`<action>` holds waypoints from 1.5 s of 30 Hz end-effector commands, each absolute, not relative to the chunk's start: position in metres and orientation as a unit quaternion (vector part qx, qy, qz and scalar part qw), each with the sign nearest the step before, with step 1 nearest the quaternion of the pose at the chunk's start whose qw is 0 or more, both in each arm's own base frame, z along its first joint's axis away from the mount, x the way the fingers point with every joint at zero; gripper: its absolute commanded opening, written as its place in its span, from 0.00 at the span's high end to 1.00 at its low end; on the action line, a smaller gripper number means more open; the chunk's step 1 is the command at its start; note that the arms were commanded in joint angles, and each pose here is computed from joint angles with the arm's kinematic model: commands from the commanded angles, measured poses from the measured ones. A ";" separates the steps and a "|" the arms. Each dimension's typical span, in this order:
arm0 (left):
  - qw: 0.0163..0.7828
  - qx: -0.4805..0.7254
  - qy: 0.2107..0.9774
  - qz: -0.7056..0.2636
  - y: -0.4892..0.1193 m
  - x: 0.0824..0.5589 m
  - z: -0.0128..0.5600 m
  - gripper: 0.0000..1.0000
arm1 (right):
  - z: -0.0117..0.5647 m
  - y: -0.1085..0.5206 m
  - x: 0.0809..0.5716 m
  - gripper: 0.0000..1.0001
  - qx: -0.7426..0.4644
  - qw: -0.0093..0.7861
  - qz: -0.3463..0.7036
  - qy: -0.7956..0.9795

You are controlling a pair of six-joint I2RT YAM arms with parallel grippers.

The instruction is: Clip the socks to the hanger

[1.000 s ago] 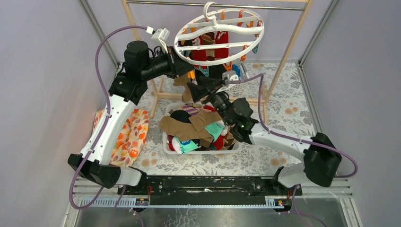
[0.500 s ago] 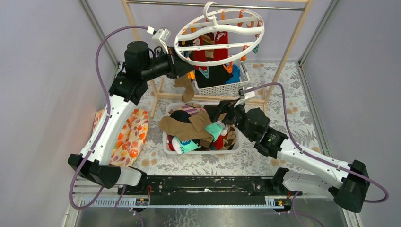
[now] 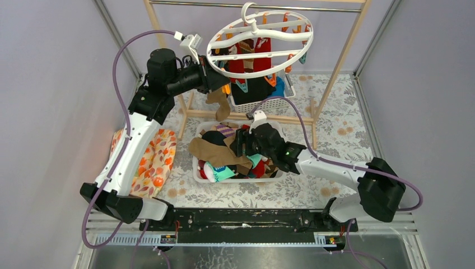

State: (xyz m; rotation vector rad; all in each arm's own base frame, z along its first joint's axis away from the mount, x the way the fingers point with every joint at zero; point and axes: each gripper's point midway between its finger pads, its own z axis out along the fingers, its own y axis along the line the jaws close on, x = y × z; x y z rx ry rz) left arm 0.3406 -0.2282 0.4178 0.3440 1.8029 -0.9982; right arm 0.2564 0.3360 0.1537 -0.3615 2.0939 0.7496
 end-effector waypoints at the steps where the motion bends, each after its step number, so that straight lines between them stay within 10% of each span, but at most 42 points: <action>1: 0.527 0.161 0.724 -0.414 -0.225 0.331 0.441 1.00 | 0.172 0.354 0.263 0.28 -0.142 0.444 0.331 0.820; 12: 0.534 0.175 0.724 -0.401 -0.222 0.328 0.436 1.00 | 0.206 0.360 0.261 0.84 -0.132 0.459 0.367 0.798; 34: 0.540 0.179 0.720 -0.397 -0.220 0.326 0.441 1.00 | 0.360 0.374 0.172 0.99 -0.248 0.398 0.563 0.681; 45: 0.542 0.180 0.719 -0.395 -0.219 0.325 0.442 1.00 | 0.332 0.357 0.199 1.00 -0.222 0.440 0.481 0.725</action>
